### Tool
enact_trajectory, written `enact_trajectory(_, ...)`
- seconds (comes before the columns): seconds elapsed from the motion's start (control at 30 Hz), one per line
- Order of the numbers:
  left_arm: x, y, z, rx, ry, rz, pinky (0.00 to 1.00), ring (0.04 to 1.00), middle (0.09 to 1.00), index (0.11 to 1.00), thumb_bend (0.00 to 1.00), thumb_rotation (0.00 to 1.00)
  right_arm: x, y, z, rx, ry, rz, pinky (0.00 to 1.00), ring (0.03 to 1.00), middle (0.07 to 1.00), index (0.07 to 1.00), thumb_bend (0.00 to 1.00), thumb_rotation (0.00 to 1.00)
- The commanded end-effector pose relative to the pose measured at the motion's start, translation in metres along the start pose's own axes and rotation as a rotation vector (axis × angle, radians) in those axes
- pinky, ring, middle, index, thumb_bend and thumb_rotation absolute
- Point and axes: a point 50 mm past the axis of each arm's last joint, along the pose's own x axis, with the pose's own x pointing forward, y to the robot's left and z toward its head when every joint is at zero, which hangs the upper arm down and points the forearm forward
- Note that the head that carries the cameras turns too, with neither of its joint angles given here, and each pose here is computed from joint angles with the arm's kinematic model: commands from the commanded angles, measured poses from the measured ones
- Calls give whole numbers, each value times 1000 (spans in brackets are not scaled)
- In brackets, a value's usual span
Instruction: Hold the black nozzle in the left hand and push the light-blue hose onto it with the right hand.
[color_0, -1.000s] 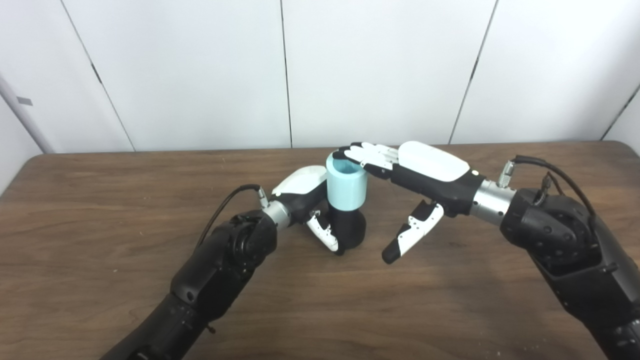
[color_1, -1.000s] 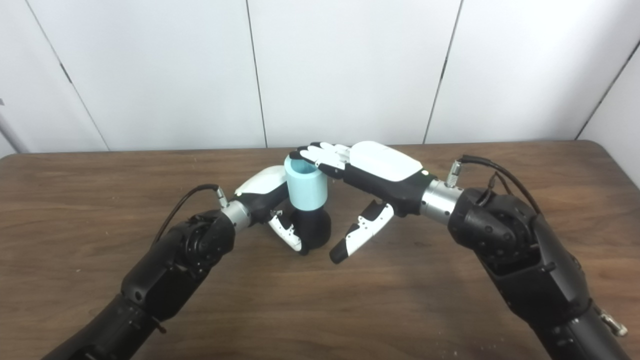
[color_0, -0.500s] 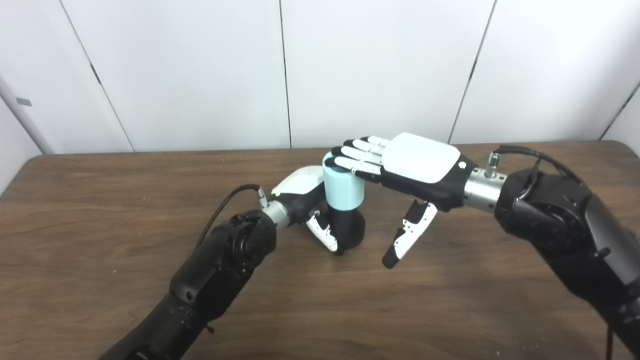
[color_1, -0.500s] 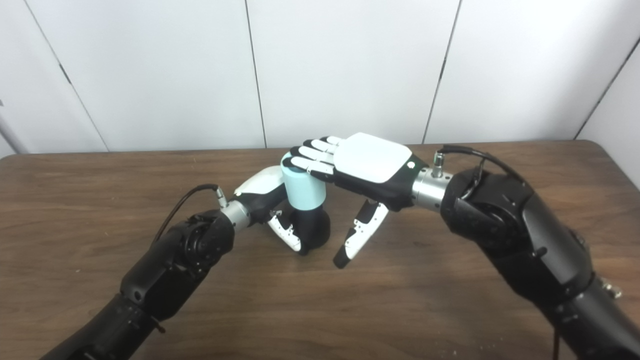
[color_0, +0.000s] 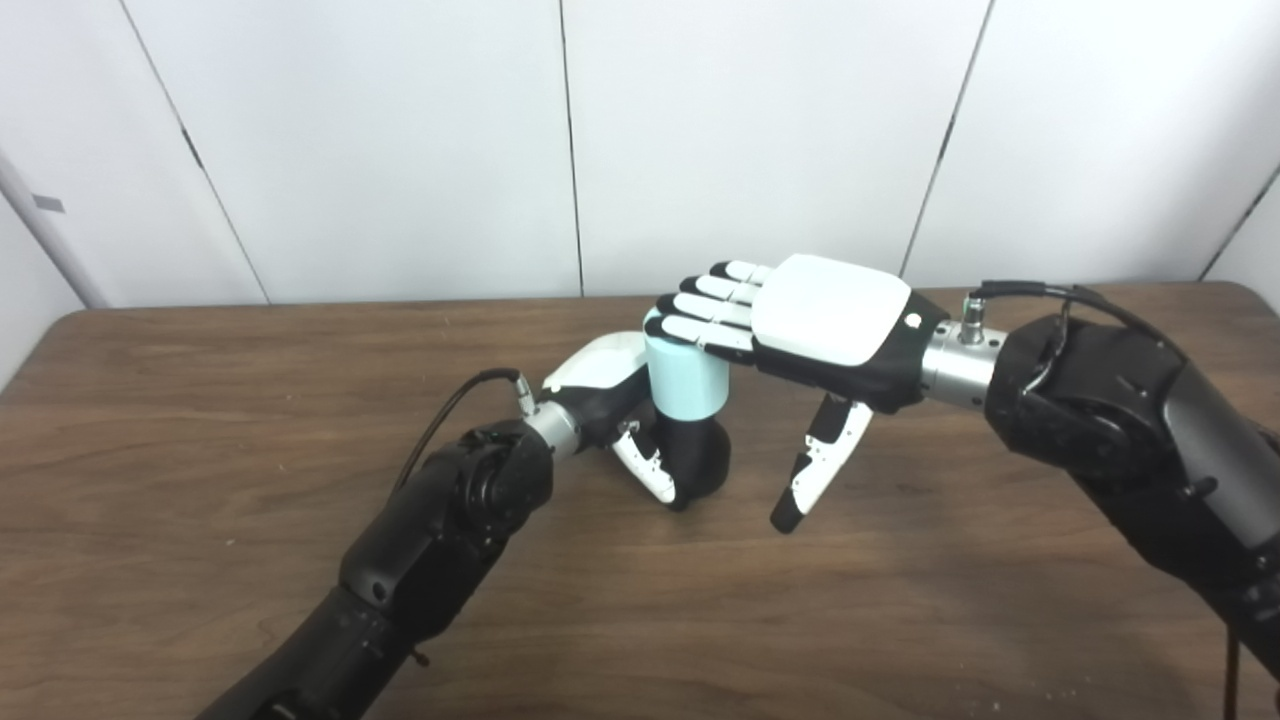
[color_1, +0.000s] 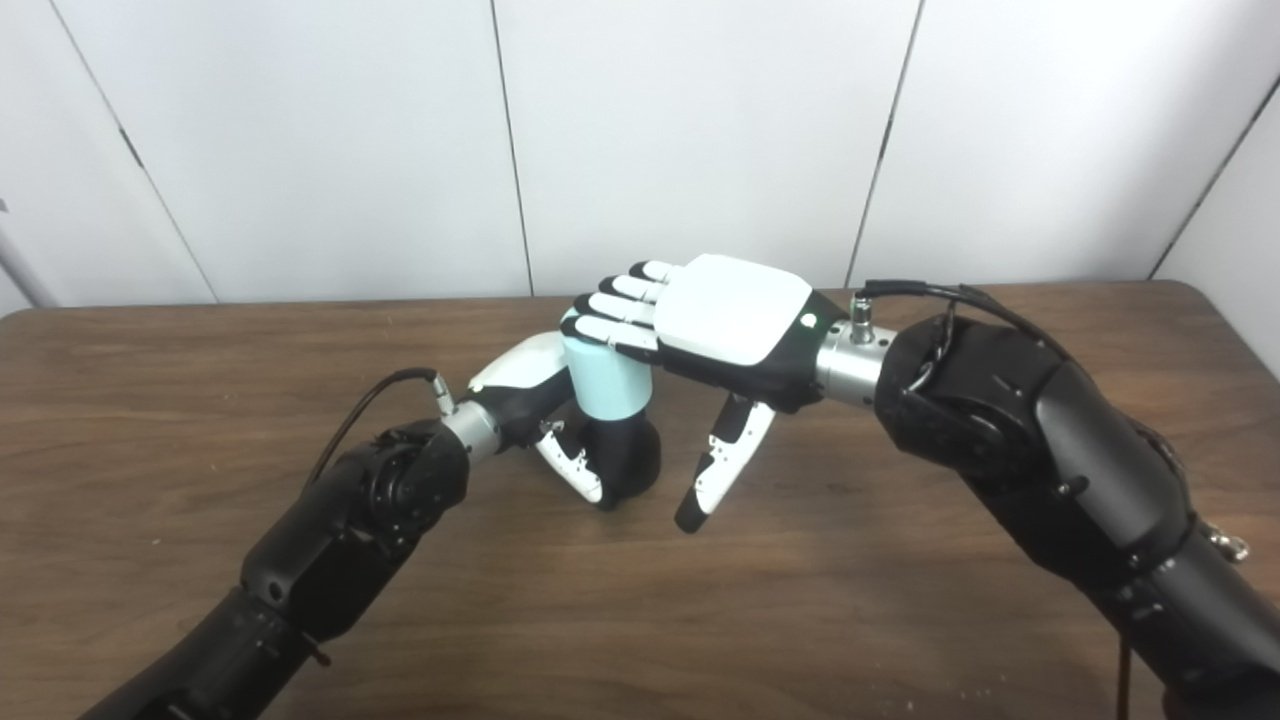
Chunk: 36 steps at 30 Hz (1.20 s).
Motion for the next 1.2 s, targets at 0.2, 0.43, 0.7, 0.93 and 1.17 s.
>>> enact_trajectory(0.2, -7, -31, -18, -12, 76, -154, 834, 639, 532, 453, 520, 0, -13, 24, -1, 34, 68, 166, 989, 1000, 998, 952, 791, 732)
enact_trajectory(0.43, -6, -29, -19, -13, 82, -149, 828, 626, 517, 464, 523, 0, -17, 23, 0, 72, 84, 153, 991, 995, 996, 952, 795, 735)
enact_trajectory(0.7, -4, -29, -21, -16, 97, -141, 843, 623, 519, 462, 523, 0, -23, 28, 2, 143, 90, 140, 974, 985, 994, 954, 804, 743)
enact_trajectory(0.93, -3, -27, -18, -11, 94, -133, 841, 635, 526, 457, 521, 0, -15, 36, 9, 256, 64, 125, 961, 995, 1000, 971, 780, 800)
enact_trajectory(1.17, -5, -26, -19, -4, 89, -127, 856, 640, 528, 455, 521, 0, -4, 41, 25, 390, 4, 135, 960, 1000, 1000, 990, 794, 788)
